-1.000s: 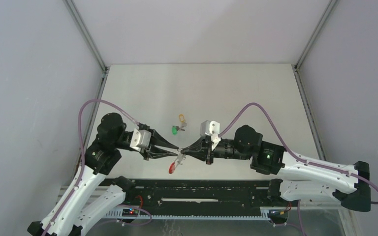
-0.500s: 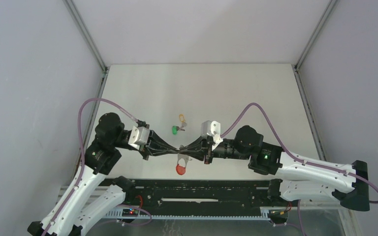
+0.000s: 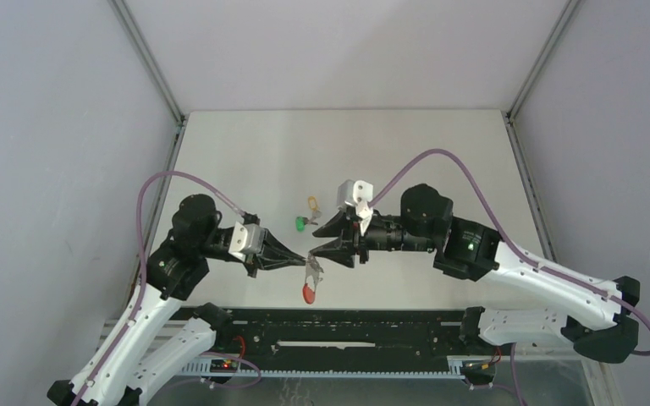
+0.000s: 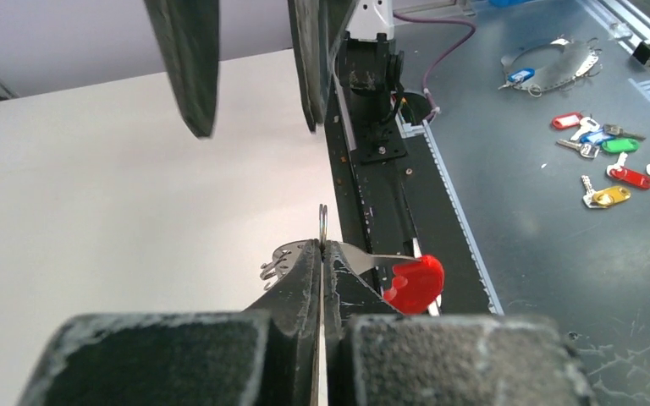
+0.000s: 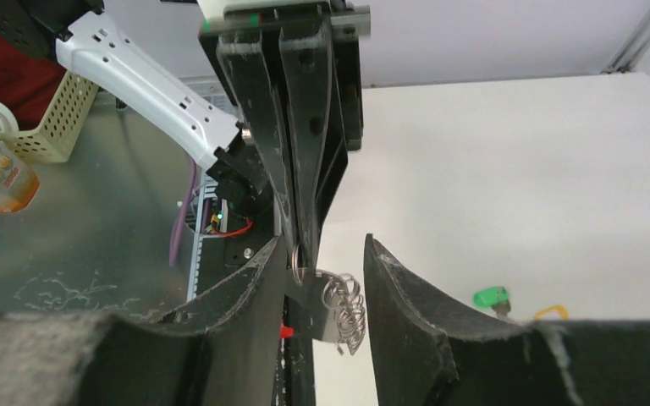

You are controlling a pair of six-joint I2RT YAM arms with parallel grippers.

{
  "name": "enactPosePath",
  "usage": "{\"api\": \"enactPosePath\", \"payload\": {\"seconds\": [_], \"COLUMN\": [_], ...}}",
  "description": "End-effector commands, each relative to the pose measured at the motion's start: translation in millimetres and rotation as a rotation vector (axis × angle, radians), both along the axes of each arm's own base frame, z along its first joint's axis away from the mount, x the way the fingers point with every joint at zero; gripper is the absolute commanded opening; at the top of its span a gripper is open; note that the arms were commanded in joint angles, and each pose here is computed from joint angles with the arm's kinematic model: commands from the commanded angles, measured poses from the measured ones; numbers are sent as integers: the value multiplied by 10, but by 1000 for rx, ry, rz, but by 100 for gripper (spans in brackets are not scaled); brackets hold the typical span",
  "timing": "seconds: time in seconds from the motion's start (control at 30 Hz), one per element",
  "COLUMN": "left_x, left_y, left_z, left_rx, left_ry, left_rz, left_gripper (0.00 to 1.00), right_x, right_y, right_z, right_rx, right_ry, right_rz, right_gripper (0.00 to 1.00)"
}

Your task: Put the keys on the keyring

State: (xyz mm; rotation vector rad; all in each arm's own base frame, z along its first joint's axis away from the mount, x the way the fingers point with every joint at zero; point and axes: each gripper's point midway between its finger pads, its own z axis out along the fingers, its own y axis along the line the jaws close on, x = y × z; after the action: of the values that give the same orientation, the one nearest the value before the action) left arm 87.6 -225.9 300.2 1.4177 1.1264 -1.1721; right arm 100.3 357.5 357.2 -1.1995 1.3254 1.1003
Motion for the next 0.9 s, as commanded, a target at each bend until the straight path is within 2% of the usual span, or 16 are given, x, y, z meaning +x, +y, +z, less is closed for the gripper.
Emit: {"api": "enactPosePath", "payload": {"seconds": [0.0,0.23,0.47,0.8,0.87], "left_x": [49,85,82,69,63], "left_y": [4,6,15,20,23], "left_z": [86,50,35,40,45], "left_rx": [10,30,35,33,32], "left_ry": [-79,-89,-98,-105,-105], "left_rz": [14,32,34,34,33], "left_gripper": [0,0,0,0,0], "right_x": [-36,-22,-41,-41,-27], "right_y": [-25,62,120,217,226], "right_z": [-174,-247,-313,-386,-394], "right_rx": [-203,-367,-411,-432,-434], "right_ry": [17,39,36,36,34], "right_rz": [61,111,128,133,129], "right_gripper": [47,38,32,29,24]}}
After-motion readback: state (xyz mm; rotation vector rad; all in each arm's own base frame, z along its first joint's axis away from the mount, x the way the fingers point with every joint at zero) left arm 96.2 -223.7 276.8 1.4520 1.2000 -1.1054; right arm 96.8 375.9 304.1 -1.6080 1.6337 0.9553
